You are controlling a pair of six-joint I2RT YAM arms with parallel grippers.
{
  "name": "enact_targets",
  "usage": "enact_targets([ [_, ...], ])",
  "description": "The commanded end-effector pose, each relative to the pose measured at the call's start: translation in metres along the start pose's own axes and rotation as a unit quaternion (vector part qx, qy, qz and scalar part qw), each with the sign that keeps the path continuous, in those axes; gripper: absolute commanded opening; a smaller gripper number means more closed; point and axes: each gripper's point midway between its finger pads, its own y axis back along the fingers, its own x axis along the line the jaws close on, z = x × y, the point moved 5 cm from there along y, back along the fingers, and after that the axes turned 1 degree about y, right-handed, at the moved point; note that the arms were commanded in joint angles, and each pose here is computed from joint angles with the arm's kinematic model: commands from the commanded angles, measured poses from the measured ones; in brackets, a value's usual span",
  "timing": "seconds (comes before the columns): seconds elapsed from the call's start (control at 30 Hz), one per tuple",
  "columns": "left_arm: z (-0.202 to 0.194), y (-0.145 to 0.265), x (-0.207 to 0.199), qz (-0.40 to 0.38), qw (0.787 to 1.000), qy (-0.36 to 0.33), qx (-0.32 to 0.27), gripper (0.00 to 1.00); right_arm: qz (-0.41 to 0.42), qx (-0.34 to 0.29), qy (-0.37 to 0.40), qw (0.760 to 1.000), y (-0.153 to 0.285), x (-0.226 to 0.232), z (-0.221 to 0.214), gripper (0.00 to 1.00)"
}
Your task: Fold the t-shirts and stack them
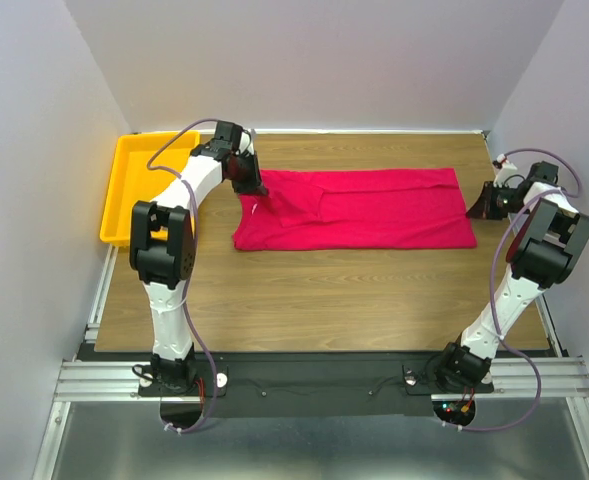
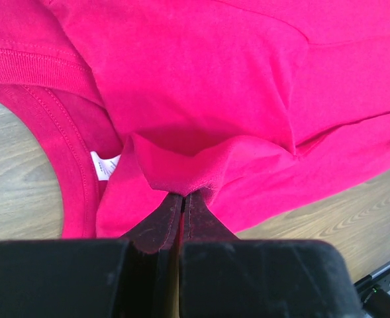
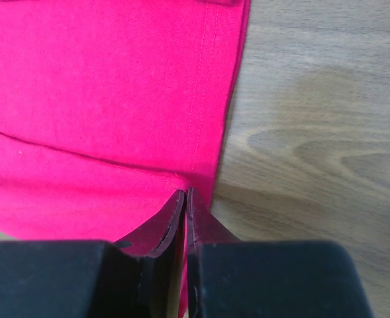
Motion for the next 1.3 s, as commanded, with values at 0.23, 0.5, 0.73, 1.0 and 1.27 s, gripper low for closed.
enact_targets([
  [0.23, 0.019, 0.005, -0.011, -0.008, 1.000, -0.011, -0.028, 0.00, -0.029, -0.033, 0.023, 0.999, 0.003, -0.011, 0.029, 0.18],
  [0.5, 0.028, 0.008, -0.012, -0.003, 0.999, -0.009, -0.046, 0.05, -0.059, -0.061, 0.007, 0.996, 0.017, -0.007, 0.047, 0.30],
  [0.73, 0.036, 0.009, -0.015, -0.003, 0.998, -0.004, -0.058, 0.17, -0.019, -0.089, 0.008, 0.996, 0.040, 0.028, 0.052, 0.31],
  [1.0, 0.040, 0.005, -0.017, -0.041, 0.997, 0.020, -0.061, 0.30, 0.031, -0.092, 0.007, 0.995, 0.059, 0.075, 0.020, 0.32],
  [1.27, 0.059, 0.005, -0.022, -0.080, 0.993, 0.047, -0.078, 0.33, 0.063, -0.094, 0.014, 0.993, 0.070, 0.108, -0.010, 0.33],
])
